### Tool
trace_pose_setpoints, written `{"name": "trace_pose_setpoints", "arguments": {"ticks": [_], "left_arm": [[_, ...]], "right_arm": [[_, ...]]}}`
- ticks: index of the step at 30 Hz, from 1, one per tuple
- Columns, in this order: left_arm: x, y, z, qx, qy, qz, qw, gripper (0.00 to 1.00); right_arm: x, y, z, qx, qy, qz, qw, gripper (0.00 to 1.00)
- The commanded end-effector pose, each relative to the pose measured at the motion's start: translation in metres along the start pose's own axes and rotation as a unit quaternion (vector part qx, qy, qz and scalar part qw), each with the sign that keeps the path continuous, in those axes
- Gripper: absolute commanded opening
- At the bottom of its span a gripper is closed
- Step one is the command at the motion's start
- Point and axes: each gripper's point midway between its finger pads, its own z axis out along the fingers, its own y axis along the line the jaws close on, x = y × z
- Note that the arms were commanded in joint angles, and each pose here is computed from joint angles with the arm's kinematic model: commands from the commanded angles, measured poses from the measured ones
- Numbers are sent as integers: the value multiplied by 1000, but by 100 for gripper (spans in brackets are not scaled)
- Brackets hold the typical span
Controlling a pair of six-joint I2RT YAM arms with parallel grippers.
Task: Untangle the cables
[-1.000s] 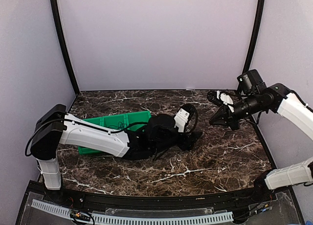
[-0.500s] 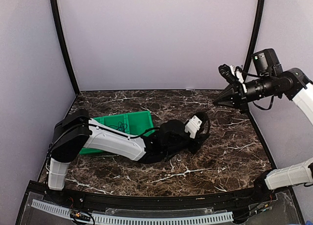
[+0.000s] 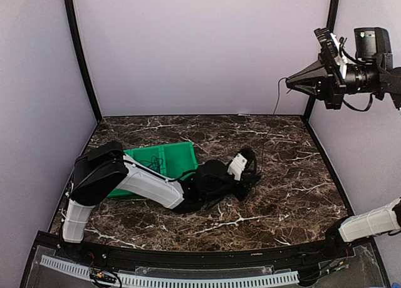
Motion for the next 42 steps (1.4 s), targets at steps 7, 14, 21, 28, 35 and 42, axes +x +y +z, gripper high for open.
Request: {"name": "trace_pose_setpoints", "arguments": {"ticks": [7,14,21,28,35,42], "left_arm": [[-27,-8,-32,26,-48,-37,998,20],[-35,-17,-31,52,-60,-40,996,44],[-42,-27,-16,77,-66,-58,993,57],[-43,-9,3,48,-57,-72,995,28],[-42,-1,-2,36,-54,-83,994,0],[-76,13,-42,1,-98,-105,990,0]], "right_arm": [[37,1,14,-10,6,46,999,0],[35,0,12,-9,4,53,999,0],[34,0,12,-10,1,58,998,0],[33,-2,10,-3,1,58,998,0],[48,-12,16,15,8,80,997,0],[159,-31,49,73,95,115,986,52]]}}
